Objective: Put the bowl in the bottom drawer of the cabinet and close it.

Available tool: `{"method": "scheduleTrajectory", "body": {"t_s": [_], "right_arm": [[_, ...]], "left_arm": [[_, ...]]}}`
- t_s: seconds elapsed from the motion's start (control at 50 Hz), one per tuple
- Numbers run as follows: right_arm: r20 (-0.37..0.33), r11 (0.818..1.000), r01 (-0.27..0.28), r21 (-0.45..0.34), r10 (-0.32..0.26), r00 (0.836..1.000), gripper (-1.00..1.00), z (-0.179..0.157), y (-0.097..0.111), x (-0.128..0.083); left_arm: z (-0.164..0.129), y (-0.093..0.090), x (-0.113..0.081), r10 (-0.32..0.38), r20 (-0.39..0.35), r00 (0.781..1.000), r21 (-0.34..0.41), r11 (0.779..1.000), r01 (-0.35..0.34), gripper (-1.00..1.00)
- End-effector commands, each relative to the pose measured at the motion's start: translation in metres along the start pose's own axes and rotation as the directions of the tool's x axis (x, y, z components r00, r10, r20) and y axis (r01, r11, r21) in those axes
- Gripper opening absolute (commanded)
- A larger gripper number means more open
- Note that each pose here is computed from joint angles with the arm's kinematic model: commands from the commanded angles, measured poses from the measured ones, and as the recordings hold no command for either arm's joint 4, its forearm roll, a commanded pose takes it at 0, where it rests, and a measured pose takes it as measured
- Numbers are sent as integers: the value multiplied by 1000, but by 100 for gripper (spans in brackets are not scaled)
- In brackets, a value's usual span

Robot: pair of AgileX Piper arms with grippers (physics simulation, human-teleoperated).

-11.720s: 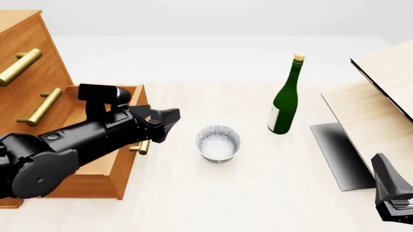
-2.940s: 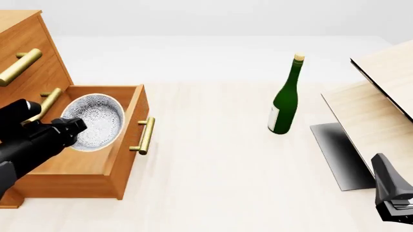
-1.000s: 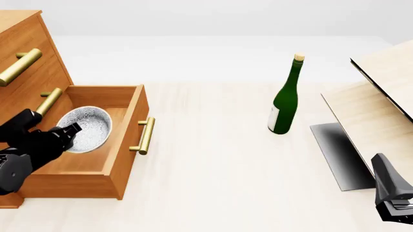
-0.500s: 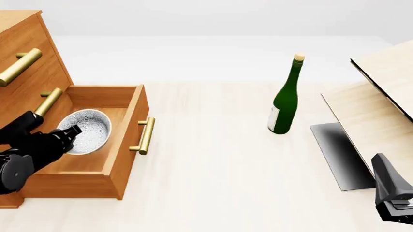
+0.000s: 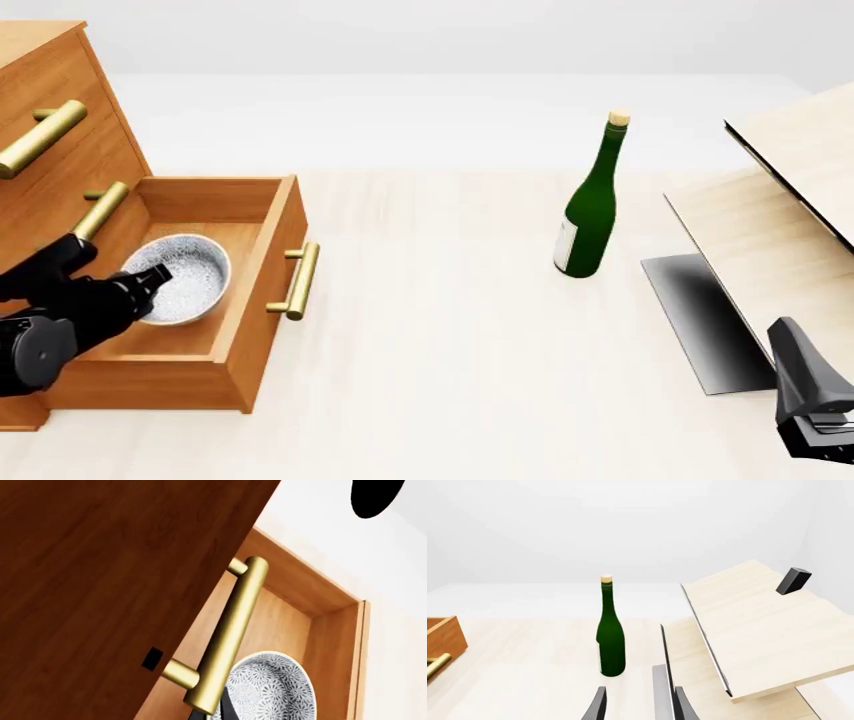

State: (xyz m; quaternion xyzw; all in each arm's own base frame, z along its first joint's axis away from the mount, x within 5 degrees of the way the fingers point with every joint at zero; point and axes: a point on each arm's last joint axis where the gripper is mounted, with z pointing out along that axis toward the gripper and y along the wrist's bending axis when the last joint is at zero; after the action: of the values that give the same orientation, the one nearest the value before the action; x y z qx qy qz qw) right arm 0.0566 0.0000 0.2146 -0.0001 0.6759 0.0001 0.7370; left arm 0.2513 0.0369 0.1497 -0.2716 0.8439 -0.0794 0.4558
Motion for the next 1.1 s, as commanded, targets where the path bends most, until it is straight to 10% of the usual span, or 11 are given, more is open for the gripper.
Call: {"method": "scheduleTrajectory", "body": {"t_s": [0.02,0.3,0.32,1.1], "right_arm": [[0,1000,0,0,0,1000,100,0,0,0],[0,1000,0,0,0,1000,100,0,0,0],[0,1000,0,0,0,1000,100,0,0,0],[0,1000,0,0,0,1000,100,0,0,0]], "left_arm": [[4,5,2,-23,-5,1000,-23,999,23,-100],[9,3,8,-37,-23,999,-17,999,36,-100],[9,3,8,-40,-24,999,-17,999,40,100],[-11,-2,-7,-11,16,1000,-4,1000,11,100]]}}
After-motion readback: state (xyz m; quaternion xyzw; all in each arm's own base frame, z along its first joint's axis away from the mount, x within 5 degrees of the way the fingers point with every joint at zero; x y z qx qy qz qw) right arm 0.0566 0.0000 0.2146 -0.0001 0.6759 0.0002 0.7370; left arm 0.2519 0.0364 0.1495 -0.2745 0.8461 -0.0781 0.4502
